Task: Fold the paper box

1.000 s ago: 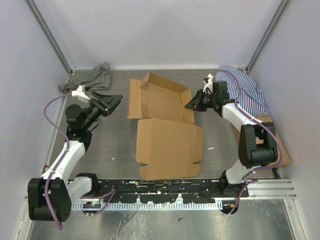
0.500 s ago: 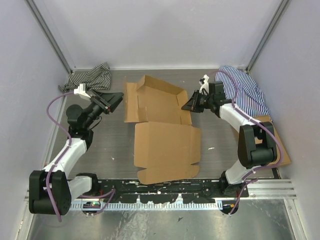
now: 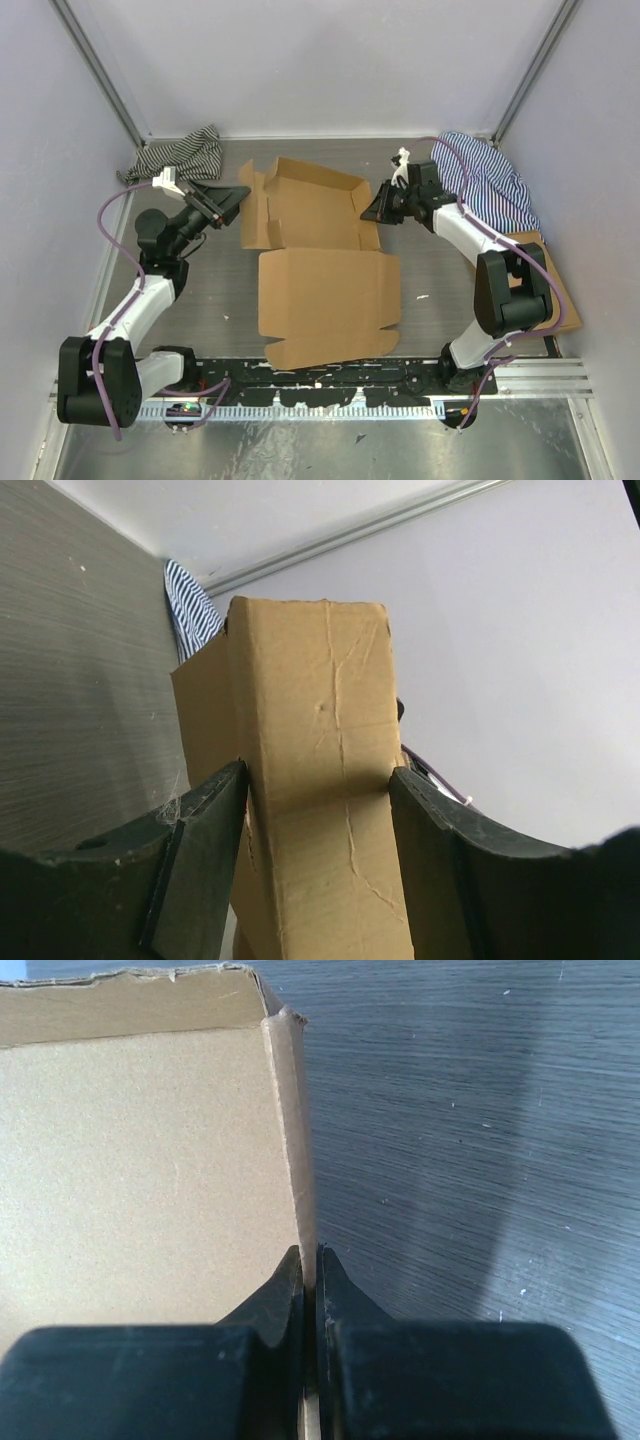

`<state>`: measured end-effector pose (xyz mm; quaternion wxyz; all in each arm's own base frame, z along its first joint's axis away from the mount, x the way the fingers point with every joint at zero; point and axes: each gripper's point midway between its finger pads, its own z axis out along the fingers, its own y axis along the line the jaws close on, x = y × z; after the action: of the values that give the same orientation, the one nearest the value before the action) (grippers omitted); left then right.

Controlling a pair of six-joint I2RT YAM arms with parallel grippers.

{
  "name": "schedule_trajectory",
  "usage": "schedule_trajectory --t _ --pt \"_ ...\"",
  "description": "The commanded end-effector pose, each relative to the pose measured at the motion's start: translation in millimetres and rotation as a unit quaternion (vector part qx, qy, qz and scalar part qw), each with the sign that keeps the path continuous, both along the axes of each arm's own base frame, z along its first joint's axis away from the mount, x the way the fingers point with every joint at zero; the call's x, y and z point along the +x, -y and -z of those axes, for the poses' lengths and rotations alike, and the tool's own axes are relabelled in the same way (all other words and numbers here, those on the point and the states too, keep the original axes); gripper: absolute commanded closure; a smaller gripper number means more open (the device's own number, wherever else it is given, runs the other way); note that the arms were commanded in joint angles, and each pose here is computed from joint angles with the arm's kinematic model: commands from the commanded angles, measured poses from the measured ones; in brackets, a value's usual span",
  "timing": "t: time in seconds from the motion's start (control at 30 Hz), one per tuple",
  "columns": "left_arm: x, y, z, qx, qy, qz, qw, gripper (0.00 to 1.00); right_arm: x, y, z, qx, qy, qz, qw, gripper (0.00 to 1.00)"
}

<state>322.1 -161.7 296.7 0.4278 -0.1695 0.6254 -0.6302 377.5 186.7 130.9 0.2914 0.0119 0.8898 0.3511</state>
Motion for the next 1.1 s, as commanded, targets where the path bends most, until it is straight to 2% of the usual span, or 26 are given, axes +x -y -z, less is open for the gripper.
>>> schedule_trajectory --t 0.0,0.37,0.53,0.8,1.07 --pt "-2.7 5.0 2.6 0.006 0.009 0.013 1.000 0.35 11.6 -8.1 -17.2 -0.024 0.033 -0.003 0.999 0.99" --pt "0.7 13.5 15.2 0.017 -0.008 0.026 0.999 0.36 12.1 -13.5 -11.8 -0.080 0.038 0.002 0.996 0.99" --pt "2.0 21.2 30.7 0.043 -0.034 0.036 0.998 0.37 12.0 -12.1 -15.3 -0.092 0.044 0.008 0.995 0.99" --pt "0.7 34.0 72.8 0.121 -0.091 0.051 0.987 0.40 11.9 -6.7 -21.4 -0.117 0.050 0.018 0.992 0.99" --pt "1.1 36.9 148.8 0.220 -0.183 0.064 0.956 0.44 6.5 -11.5 -4.4 -0.133 0.036 0.010 0.990 0.99"
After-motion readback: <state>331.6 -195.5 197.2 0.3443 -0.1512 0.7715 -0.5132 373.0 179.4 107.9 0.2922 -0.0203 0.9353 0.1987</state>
